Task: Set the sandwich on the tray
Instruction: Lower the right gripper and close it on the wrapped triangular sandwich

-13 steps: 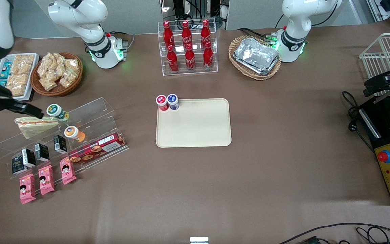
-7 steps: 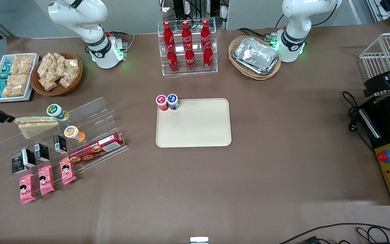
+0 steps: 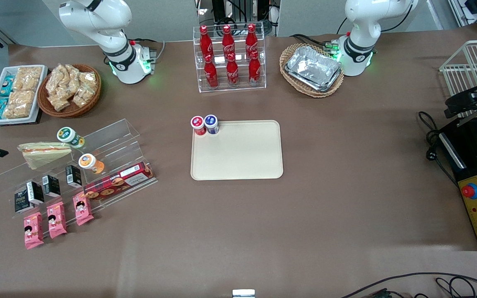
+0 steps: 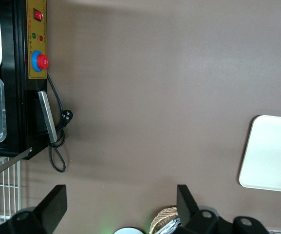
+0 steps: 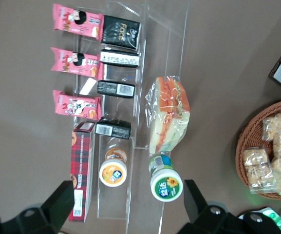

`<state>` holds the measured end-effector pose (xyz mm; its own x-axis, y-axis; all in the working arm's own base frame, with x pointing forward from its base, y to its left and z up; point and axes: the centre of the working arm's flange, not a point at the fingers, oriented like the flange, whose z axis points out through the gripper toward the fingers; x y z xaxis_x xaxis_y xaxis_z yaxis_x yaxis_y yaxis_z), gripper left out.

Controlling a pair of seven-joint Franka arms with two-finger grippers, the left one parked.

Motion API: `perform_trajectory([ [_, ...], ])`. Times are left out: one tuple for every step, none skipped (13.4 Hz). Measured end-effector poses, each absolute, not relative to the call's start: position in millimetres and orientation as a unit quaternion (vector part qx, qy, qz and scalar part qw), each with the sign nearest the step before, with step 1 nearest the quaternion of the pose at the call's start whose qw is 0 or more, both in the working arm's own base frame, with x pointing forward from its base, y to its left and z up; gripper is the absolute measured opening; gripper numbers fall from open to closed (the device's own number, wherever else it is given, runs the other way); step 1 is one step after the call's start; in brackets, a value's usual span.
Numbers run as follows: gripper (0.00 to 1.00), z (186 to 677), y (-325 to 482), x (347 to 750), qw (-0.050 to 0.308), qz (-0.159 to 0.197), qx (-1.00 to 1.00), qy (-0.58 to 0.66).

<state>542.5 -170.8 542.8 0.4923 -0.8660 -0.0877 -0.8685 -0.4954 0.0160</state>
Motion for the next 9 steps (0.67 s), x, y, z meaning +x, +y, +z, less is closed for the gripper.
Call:
perform_trajectory([
  [1.0, 528, -171, 543, 0.013, 0.048, -0.86, 0.508],
  [1.0, 513, -171, 541, 0.011, 0.054, -0.857, 0.513],
  [1.0, 498, -171, 539, 0.009, 0.06, -0.855, 0.514],
  [1.0, 485, -171, 537, 0.008, 0.065, -0.854, 0.515],
  [1.0, 473, -170, 534, 0.007, 0.07, -0.854, 0.516],
  [1.0, 463, -170, 531, 0.006, 0.074, -0.853, 0.517],
  [1.0, 454, -169, 529, 0.005, 0.078, -0.852, 0.517],
  [1.0, 445, -169, 526, 0.004, 0.081, -0.852, 0.517],
  [1.0, 437, -169, 524, 0.004, 0.083, -0.851, 0.518],
])
